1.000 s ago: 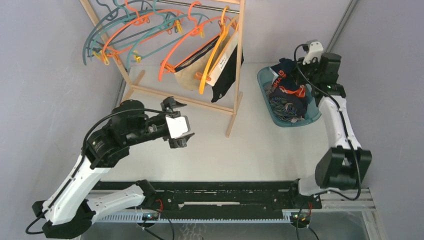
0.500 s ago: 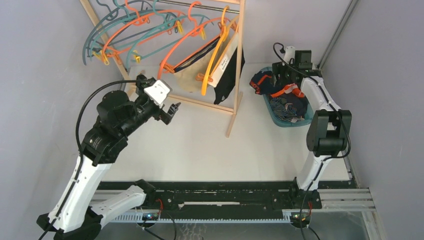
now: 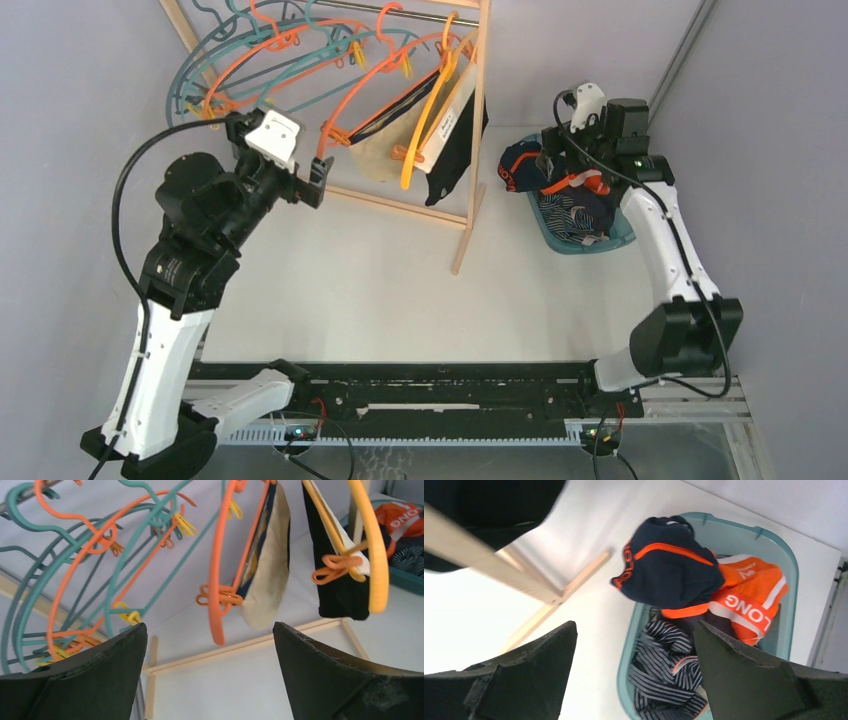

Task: Remove the underwear clipped to the hanger
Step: Place the underwear in the bin.

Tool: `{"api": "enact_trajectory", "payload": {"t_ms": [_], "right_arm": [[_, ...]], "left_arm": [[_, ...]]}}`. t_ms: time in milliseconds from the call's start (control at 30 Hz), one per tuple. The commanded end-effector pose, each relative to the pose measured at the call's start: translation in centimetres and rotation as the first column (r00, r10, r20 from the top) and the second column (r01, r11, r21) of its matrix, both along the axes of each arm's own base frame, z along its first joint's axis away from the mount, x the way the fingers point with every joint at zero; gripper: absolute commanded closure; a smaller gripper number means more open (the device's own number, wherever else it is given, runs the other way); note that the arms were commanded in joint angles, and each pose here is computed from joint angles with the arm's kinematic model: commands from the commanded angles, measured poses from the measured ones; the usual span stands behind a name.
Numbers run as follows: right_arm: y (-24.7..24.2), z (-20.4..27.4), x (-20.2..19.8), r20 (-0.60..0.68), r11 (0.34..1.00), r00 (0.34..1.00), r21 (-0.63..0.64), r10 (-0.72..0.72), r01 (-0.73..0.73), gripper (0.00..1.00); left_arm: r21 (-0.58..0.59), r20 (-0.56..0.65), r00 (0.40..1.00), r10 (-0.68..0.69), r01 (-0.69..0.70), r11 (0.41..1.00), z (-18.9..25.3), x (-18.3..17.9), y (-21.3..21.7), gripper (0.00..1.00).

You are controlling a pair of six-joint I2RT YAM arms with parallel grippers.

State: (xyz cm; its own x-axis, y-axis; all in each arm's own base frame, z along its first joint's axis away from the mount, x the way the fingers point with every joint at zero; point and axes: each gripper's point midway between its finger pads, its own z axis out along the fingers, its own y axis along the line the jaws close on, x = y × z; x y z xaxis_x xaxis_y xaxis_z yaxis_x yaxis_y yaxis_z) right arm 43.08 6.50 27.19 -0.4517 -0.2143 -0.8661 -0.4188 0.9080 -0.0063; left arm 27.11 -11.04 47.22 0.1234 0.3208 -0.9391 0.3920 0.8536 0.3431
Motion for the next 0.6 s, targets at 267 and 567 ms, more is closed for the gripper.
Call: {"api": "enact_trajectory", "payload": {"t_ms": [267,567], "right_arm": [[4.7,1.3,-6.8,0.058,0.988,0.986,-0.001,0.156,-0.157,0.15],[1.9,-3.1,2.0,-0.007,0.993,0.999,-0.111,0.05,-0.05,0.18]], "left_arm": [[-0.064,-0.031,0.999,-0.016,0.014,0.998,3.1,4.2,-0.1,0.09],[-0.08,-0.001,1.0,-0.027,0.027,0.996,3.4,3.8,-0.2,0.06]]}}
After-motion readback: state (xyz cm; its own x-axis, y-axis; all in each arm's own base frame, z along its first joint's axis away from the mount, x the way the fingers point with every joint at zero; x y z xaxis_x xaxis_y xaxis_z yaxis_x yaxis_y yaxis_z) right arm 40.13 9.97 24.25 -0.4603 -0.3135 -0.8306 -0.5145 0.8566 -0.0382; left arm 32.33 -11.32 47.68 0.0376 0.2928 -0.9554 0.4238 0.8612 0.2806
